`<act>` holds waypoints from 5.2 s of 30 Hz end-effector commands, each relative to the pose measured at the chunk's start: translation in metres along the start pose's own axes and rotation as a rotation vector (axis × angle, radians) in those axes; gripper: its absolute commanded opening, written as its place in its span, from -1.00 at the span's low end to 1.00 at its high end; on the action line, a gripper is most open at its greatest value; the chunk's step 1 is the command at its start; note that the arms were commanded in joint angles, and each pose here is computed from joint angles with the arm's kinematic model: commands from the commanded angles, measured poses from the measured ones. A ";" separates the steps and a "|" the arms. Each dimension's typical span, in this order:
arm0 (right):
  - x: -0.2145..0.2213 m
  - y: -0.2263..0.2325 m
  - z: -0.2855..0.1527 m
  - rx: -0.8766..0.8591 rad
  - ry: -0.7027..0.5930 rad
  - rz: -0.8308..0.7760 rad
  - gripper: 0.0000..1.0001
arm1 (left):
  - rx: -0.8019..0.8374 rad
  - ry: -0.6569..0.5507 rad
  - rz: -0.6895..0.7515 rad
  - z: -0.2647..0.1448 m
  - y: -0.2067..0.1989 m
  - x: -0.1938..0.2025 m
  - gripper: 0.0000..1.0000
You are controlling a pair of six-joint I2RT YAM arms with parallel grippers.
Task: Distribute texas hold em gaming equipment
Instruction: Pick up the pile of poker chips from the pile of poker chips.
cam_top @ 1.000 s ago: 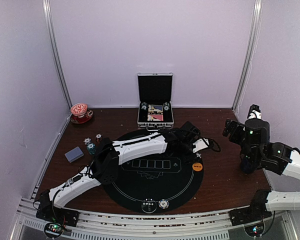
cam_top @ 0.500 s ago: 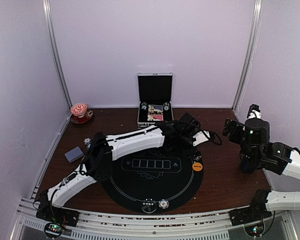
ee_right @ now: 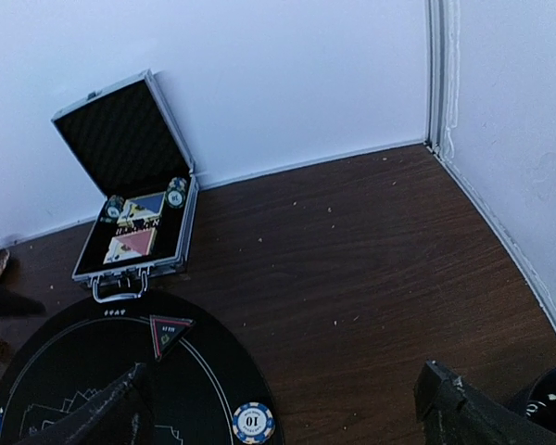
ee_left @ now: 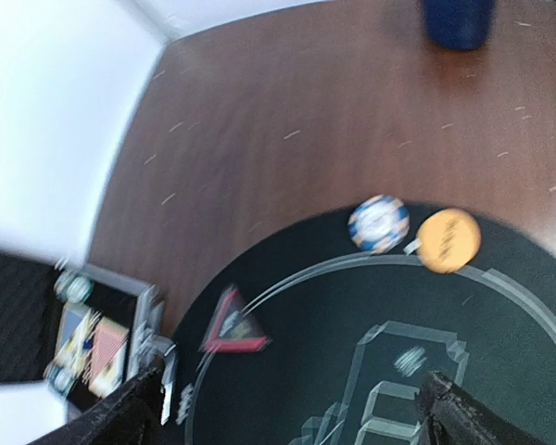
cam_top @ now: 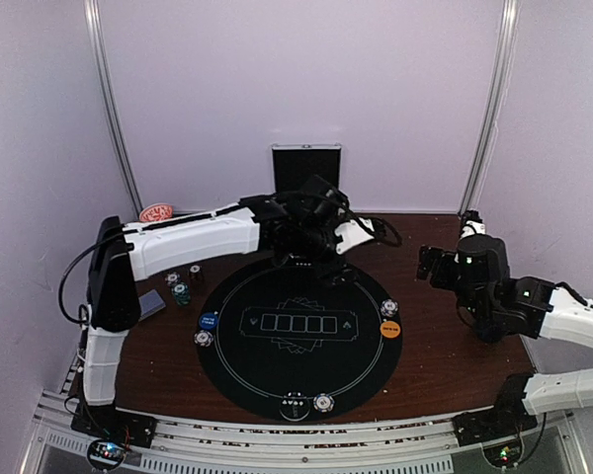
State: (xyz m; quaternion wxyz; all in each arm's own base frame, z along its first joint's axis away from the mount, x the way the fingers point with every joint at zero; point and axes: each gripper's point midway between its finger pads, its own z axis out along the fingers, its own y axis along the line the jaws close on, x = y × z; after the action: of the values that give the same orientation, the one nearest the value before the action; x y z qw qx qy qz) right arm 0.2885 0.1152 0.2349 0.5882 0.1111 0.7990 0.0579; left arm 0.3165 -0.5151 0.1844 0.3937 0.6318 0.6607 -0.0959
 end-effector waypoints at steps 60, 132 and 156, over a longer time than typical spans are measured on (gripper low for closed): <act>0.113 0.122 -0.017 -0.236 0.191 -0.432 1.00 | -0.184 0.351 -0.558 -0.169 0.091 0.389 0.84; 0.113 0.123 -0.018 -0.226 0.176 -0.442 1.00 | -0.157 0.373 -0.604 -0.157 0.088 0.403 -0.32; 0.115 0.122 -0.017 -0.211 0.173 -0.454 1.00 | -0.156 0.270 -0.545 -0.182 0.090 0.367 -0.63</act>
State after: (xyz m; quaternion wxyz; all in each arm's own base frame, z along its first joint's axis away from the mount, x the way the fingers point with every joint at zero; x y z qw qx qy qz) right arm 0.2525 0.2651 0.1598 0.5168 -0.1415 0.8438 0.0290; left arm 0.3723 -0.0992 0.0833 0.2843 0.3905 0.8746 -0.0418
